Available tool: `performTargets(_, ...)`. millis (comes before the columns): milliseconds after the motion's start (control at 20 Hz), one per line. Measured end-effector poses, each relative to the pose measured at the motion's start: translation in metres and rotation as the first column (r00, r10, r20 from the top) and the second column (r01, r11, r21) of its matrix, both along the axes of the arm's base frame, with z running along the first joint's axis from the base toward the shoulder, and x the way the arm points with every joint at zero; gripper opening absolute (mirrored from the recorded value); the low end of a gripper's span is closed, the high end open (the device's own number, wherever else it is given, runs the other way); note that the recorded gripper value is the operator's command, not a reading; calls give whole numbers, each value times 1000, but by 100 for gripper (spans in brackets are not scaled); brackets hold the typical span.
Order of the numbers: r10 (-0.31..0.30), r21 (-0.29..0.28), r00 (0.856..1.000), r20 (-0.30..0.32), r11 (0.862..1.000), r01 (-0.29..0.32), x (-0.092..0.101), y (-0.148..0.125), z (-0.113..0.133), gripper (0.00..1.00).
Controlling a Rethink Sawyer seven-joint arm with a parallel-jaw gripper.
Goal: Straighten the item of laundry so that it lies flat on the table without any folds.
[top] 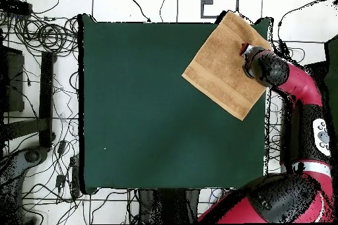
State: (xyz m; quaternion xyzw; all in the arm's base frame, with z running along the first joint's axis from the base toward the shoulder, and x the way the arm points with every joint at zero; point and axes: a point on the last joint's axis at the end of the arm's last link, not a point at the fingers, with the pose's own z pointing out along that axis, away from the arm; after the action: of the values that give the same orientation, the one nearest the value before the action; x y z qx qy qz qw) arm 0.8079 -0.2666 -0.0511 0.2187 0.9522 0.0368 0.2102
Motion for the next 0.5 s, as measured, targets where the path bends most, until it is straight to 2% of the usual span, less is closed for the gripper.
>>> performTargets(500, -11, 7, 1000, -11, 1000, 11, -1, 2, 1, 100)
